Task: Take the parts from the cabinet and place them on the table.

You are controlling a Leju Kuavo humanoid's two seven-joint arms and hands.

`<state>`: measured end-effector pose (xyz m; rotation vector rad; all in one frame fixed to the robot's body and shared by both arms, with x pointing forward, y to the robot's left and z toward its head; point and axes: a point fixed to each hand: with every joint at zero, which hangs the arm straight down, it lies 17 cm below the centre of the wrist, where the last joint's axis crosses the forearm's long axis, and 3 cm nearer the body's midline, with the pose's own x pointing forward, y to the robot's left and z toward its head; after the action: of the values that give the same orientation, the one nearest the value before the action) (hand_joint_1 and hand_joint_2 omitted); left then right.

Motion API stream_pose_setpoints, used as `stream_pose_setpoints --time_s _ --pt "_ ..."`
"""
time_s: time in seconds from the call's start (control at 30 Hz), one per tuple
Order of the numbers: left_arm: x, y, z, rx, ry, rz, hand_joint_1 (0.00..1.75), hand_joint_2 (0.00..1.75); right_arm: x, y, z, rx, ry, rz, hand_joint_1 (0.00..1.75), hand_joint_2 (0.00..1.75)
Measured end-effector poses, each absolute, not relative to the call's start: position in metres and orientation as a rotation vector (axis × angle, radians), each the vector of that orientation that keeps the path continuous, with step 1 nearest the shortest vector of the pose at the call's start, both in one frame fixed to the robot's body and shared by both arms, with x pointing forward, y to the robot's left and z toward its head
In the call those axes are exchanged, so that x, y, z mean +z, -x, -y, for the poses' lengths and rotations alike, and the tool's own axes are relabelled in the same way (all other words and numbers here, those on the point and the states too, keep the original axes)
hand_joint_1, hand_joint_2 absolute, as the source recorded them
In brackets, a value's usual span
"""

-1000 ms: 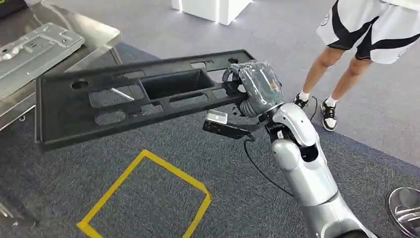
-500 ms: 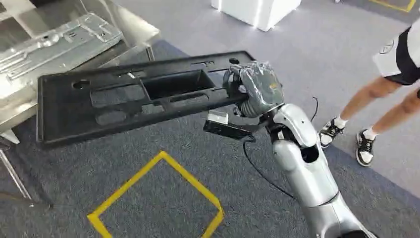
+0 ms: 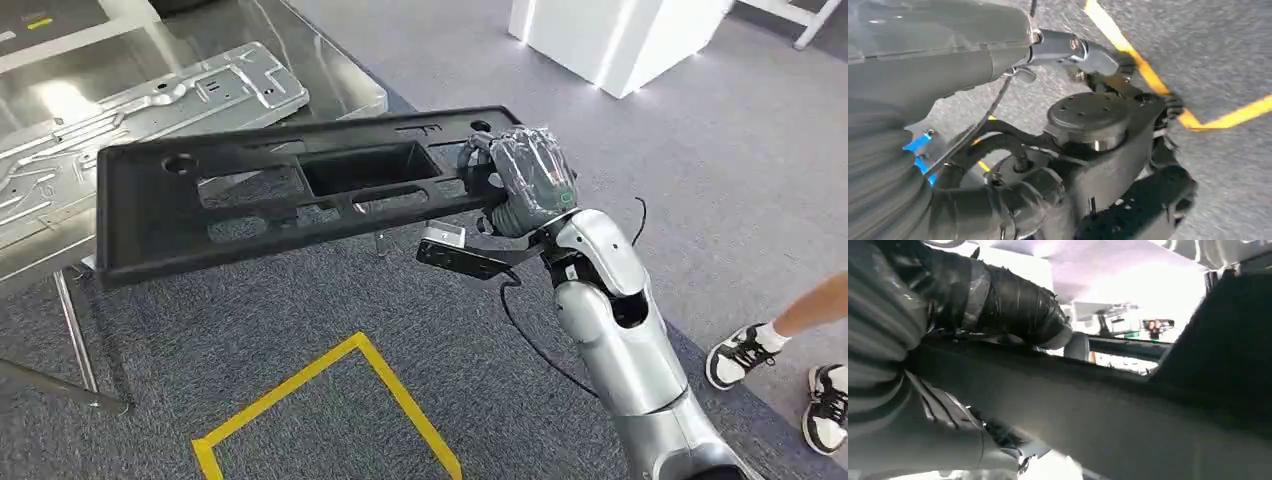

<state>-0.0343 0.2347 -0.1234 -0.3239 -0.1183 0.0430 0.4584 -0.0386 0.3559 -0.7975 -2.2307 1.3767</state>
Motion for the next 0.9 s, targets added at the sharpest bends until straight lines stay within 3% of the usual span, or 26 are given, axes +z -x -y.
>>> stream_pose_setpoints --time_s 0.9 --pt "-0.126 0.041 -0.239 -0.013 0.350 0.110 0.00 1.75 0.339 -0.465 0.024 1.434 0.762 2.189 1.75 1.75"
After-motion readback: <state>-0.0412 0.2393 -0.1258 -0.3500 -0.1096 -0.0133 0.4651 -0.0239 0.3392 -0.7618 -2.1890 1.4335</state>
